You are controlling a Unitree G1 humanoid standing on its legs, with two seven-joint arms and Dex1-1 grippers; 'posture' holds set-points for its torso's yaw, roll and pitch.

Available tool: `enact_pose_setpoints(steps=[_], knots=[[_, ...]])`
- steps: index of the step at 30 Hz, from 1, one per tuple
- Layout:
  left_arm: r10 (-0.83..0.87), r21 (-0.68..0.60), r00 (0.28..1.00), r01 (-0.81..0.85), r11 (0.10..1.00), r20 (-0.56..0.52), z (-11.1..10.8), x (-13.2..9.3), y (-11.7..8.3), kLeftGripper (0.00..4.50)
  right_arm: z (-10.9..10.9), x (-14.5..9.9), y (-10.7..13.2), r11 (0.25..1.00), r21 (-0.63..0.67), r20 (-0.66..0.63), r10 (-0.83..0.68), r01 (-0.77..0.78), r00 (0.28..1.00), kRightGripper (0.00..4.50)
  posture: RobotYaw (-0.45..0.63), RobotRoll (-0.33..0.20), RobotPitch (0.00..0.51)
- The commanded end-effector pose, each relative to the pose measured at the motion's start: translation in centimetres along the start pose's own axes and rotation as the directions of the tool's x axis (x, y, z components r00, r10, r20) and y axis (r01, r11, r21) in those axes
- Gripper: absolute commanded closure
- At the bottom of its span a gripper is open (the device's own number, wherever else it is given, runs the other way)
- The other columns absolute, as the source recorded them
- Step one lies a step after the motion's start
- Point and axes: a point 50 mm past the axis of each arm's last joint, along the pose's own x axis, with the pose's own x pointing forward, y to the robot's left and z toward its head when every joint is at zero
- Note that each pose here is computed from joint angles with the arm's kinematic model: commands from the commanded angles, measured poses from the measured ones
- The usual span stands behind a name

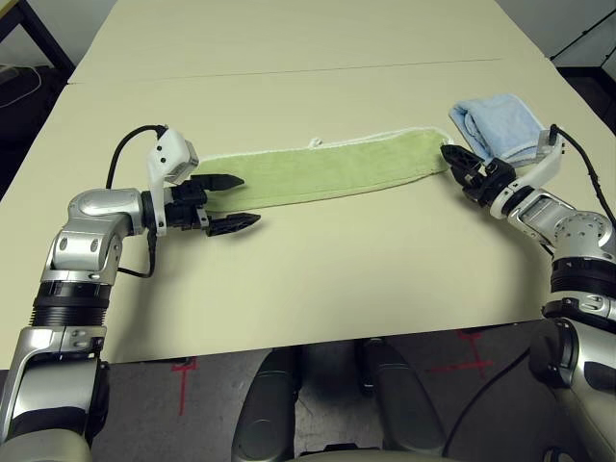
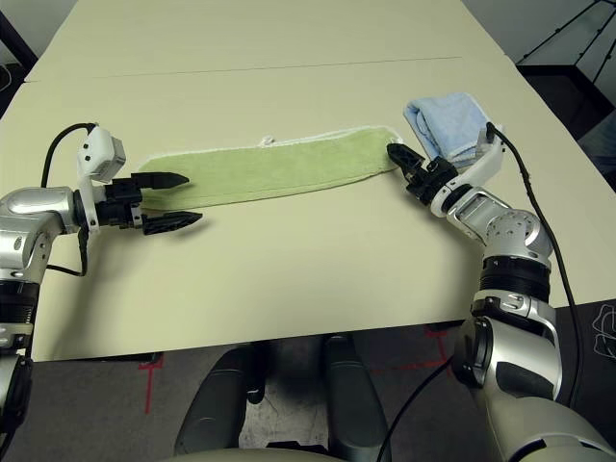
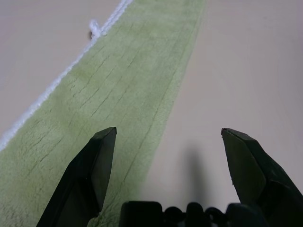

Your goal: Fold the towel and set it aside.

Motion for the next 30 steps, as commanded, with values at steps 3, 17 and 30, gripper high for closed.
enact_pose_setpoints(steps=[3,17,30], knots=[[-0.012,-0.007,1.000,0.012,1.000,-0.016,-0.2,-0.3,-0.2,0.00,-0.9,-0.1,-0.6,0.999,0.001,-0.046,-0.036,0.037,0.998,1.73,0.01,0.000,0.205],[-0.021,-0.011,1.000,0.020,1.000,-0.020,-0.3,-0.1,-0.1,0.00,-1.2,-2.0,1.2,0.997,0.029,-0.055,0.073,-0.072,0.996,4.49,-0.01,0.000,0.200],[-0.048,-0.010,0.999,0.048,0.999,-0.019,-0.2,0.2,-0.2,0.00,0.0,-5.4,-0.2,0.998,-0.042,-0.008,-0.036,0.036,0.999,4.49,-0.03,0.000,0.197]])
